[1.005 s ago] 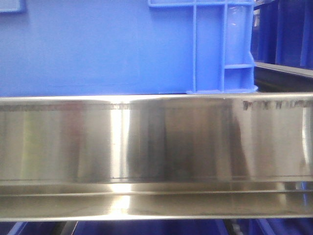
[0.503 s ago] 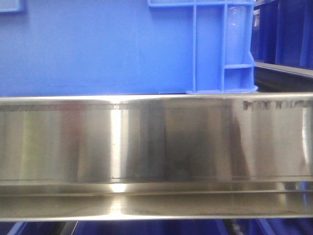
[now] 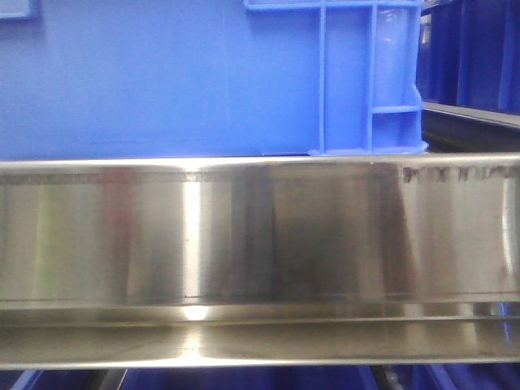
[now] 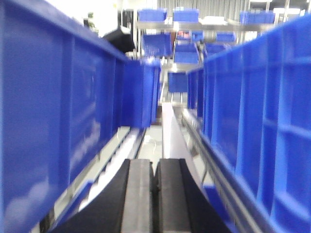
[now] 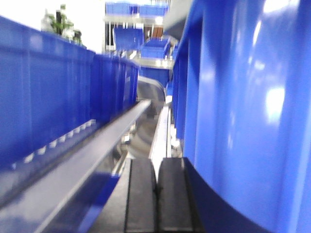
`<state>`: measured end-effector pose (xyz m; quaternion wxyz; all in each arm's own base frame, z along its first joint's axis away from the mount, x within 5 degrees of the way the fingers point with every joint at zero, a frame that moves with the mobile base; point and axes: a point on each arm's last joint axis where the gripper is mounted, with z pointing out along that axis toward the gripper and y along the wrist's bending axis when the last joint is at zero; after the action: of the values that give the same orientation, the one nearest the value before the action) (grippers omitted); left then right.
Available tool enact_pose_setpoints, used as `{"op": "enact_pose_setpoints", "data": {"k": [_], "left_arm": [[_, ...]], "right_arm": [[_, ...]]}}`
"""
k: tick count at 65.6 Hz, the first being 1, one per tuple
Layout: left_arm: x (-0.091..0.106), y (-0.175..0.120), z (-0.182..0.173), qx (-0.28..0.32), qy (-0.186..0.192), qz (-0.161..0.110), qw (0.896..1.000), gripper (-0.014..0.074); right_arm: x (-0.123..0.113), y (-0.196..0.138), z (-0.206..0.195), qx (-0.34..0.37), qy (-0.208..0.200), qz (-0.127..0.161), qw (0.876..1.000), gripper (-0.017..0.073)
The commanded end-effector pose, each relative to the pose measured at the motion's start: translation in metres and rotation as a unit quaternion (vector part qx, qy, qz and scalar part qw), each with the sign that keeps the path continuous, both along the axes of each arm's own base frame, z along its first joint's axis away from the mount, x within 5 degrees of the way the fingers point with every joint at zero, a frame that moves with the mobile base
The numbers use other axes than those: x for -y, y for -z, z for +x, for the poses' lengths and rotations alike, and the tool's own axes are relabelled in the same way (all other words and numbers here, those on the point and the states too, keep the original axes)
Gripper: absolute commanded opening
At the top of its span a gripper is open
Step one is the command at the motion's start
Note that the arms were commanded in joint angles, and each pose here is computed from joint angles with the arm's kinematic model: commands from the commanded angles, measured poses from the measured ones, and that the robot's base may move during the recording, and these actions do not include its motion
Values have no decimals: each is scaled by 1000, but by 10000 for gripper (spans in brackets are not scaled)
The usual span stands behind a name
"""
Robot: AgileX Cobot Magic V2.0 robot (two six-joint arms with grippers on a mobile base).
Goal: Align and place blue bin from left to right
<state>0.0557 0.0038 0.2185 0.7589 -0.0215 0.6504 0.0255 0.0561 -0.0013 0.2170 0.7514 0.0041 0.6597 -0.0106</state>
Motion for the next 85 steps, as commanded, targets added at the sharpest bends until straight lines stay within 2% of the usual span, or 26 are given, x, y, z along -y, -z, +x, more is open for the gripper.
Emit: {"op": "enact_pose_setpoints", "data": {"k": [1,4,11,20,25,29,36,41,46,51,59,61,62,74,85], "left_arm": [[0,-10,-2,53,1,-13,999,-111],[-1,-11,-3,59,1,-26,998,-111],[0,-30,-7,74,3,-25,997,-111],[1,-69,-20,86,4,-2,996,-111],[2,-98,-32,91,-1,16,996,-111],[2,-114,-37,75,-3,21,997,-111],[2,-148,-42,52,-4,21,998,-110],[2,-164,-40,36,-4,20,999,-82],[2,-178,-34,17,-4,18,1000,6],[1,-188,-23,-2,-4,17,1000,195],[0,-196,-2,-29,-1,16,999,546],[0,-198,2,-34,3,16,999,617],[1,-200,5,-37,7,16,999,625],[10,-220,34,-65,66,18,996,484],[24,-237,64,-131,115,24,984,477]], "right_arm": [[1,-6,-1,35,3,3,999,-162],[1,-12,-3,43,3,9,999,-162],[0,-43,-10,65,-2,8,998,-162],[-3,-95,-32,82,-14,4,997,-155],[-4,-121,-39,82,-18,3,996,-111],[-4,-140,-42,78,-22,2,997,-23],[-5,-166,-40,68,-30,10,997,254],[-6,-179,-33,58,-32,12,998,403],[-6,-185,-23,36,-33,13,999,509],[-5,-187,-9,18,-29,-4,999,561],[-6,-195,11,-9,-38,13,999,561],[-7,-200,16,-23,-44,18,999,561],[-8,-201,18,-31,-45,18,998,561],[-19,-235,43,-72,-105,-16,992,561],[-41,-256,74,-137,-180,-33,974,561]]}}
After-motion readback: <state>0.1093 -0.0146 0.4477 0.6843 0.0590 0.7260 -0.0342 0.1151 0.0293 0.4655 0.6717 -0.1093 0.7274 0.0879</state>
